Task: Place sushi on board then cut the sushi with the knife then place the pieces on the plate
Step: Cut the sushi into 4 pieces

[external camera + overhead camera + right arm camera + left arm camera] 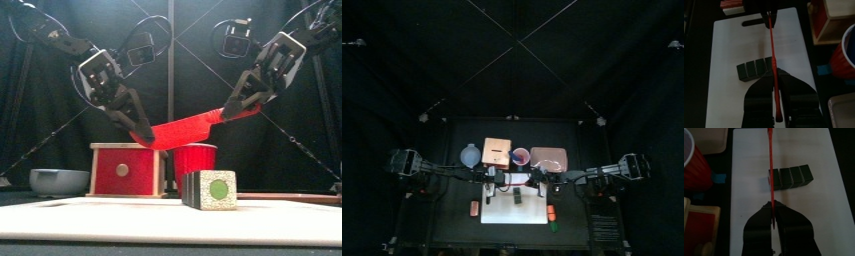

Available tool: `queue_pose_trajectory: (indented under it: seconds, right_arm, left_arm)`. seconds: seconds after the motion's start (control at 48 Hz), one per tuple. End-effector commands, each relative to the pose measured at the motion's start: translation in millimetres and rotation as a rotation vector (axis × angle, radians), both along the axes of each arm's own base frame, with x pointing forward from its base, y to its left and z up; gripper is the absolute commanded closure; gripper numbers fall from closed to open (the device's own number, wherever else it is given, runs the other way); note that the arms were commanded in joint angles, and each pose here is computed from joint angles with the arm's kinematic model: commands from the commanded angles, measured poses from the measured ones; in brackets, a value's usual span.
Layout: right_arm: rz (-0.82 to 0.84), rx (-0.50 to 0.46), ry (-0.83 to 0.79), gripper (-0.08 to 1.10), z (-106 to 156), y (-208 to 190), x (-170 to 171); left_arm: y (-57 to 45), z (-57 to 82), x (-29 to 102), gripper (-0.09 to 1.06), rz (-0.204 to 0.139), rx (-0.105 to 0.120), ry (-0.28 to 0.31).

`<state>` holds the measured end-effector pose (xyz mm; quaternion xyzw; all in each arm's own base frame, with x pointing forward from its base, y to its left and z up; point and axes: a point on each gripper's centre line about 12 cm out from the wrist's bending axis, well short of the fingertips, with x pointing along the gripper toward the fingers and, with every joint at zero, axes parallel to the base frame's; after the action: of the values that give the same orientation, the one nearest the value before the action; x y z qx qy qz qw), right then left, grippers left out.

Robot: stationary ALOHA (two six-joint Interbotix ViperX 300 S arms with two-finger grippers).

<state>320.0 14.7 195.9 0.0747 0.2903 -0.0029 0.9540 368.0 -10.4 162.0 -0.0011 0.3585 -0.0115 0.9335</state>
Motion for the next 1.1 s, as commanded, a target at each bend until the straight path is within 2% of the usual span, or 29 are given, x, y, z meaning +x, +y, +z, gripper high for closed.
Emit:
queue_pose_trajectory:
  seconds: [0.021, 0.292, 0.646, 0.729, 1.104]
  right_arm:
    - [-0.014, 0.024, -0.008, 0.69, 1, 1, 0]
    - [-0.04, 0.062, 0.078, 0.69, -22, 2, -4]
    - [-0.036, 0.09, 0.122, 0.69, -30, 11, -6]
    - [-0.034, 0.093, 0.126, 0.69, -30, 12, -6]
    - [-0.044, 0.087, 0.151, 0.69, -38, 8, -12]
  left_arm:
    - [-2.5, 7.7, 7.3, 0.64, -0.004, -0.003, -0.028]
    - [-16.0, 1.1, 16.0, 0.64, -0.025, -0.02, -0.007]
    - [-30.6, -2.8, 21.3, 0.64, -0.021, -0.068, 0.004]
    - [-33.7, -3.0, 21.3, 0.64, -0.025, -0.073, 0.007]
    - [-33.1, -9.1, 27.3, 0.64, -0.022, -0.071, 0.017]
